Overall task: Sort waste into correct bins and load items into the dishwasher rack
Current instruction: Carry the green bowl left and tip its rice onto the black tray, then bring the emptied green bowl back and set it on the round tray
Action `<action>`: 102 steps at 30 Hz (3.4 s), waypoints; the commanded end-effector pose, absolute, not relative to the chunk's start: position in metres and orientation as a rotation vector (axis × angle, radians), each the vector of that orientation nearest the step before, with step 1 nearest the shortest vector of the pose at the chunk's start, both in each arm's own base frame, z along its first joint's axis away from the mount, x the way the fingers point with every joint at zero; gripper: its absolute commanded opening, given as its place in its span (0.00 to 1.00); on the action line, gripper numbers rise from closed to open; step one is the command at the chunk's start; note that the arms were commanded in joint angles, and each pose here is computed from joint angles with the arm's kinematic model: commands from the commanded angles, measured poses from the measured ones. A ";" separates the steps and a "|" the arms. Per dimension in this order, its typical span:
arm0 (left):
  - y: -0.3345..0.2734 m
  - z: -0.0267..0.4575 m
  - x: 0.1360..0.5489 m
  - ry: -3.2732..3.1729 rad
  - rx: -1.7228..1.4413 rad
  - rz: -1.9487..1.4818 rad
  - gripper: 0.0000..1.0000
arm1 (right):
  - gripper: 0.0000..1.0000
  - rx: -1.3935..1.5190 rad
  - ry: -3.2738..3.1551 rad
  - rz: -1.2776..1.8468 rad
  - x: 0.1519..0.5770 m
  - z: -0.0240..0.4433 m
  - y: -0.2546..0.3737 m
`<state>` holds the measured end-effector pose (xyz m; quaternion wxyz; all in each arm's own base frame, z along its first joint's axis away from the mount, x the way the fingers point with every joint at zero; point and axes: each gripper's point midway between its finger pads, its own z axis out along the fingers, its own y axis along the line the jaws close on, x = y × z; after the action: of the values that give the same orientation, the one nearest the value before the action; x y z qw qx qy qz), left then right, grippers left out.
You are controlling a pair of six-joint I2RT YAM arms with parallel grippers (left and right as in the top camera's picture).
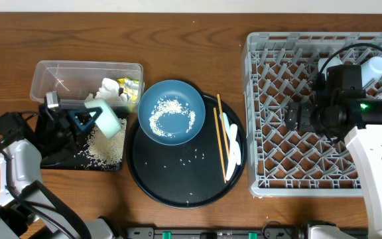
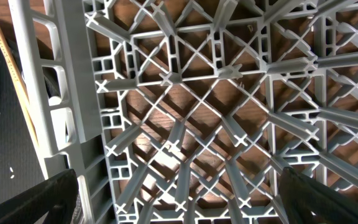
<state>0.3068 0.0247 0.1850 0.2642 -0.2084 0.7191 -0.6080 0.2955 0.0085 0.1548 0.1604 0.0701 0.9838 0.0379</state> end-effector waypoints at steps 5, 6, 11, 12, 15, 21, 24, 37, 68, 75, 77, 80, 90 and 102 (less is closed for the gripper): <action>0.035 0.163 0.309 2.052 -0.767 -1.565 0.06 | 0.99 0.221 2.802 0.101 0.295 0.157 0.004; 0.030 0.180 0.309 1.970 -0.655 -1.639 0.06 | 0.99 0.221 2.803 0.101 0.295 0.157 0.004; 0.036 0.170 0.310 2.014 -0.715 -1.580 0.06 | 0.99 0.221 2.804 0.101 0.295 0.157 0.004; 0.035 0.176 0.310 1.987 -0.697 -1.610 0.06 | 0.99 0.221 2.804 0.101 0.295 0.157 0.004; 0.031 0.199 0.309 1.878 -0.531 -1.670 0.06 | 0.99 0.221 2.806 0.100 0.294 0.156 0.003; 0.032 0.200 0.309 1.872 -0.563 -1.692 0.06 | 0.99 0.219 2.805 0.100 0.295 0.156 0.004; 0.040 0.177 0.313 1.989 -0.691 -1.576 0.06 | 0.99 0.210 2.802 0.099 0.296 0.157 0.004; 0.031 0.209 0.308 1.868 -0.526 -1.671 0.06 | 0.99 0.209 2.803 0.099 0.295 0.157 0.004; -0.114 0.195 0.255 2.580 -0.075 -0.802 0.06 | 0.99 0.210 2.805 0.099 0.295 0.156 0.004; -0.163 0.164 0.229 2.739 0.129 -0.680 0.06 | 0.99 0.211 2.804 0.099 0.295 0.157 0.004; -0.179 0.153 0.221 2.788 0.190 -0.688 0.06 | 0.99 0.210 2.805 0.099 0.295 0.156 0.004; -0.199 0.136 0.212 2.856 0.264 -0.686 0.06 | 0.99 0.210 2.806 0.099 0.294 0.156 0.004; -0.252 0.088 0.189 2.989 0.406 -0.666 0.06 | 0.99 0.210 2.806 0.099 0.294 0.156 0.004; -0.259 0.091 0.188 2.965 0.428 -0.687 0.58 | 0.99 0.209 2.805 0.099 0.295 0.157 0.004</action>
<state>0.1812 -0.2552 0.0766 0.0104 0.1336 0.9676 -0.2141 0.2946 0.0084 0.1544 0.1585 0.0702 0.9841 0.0376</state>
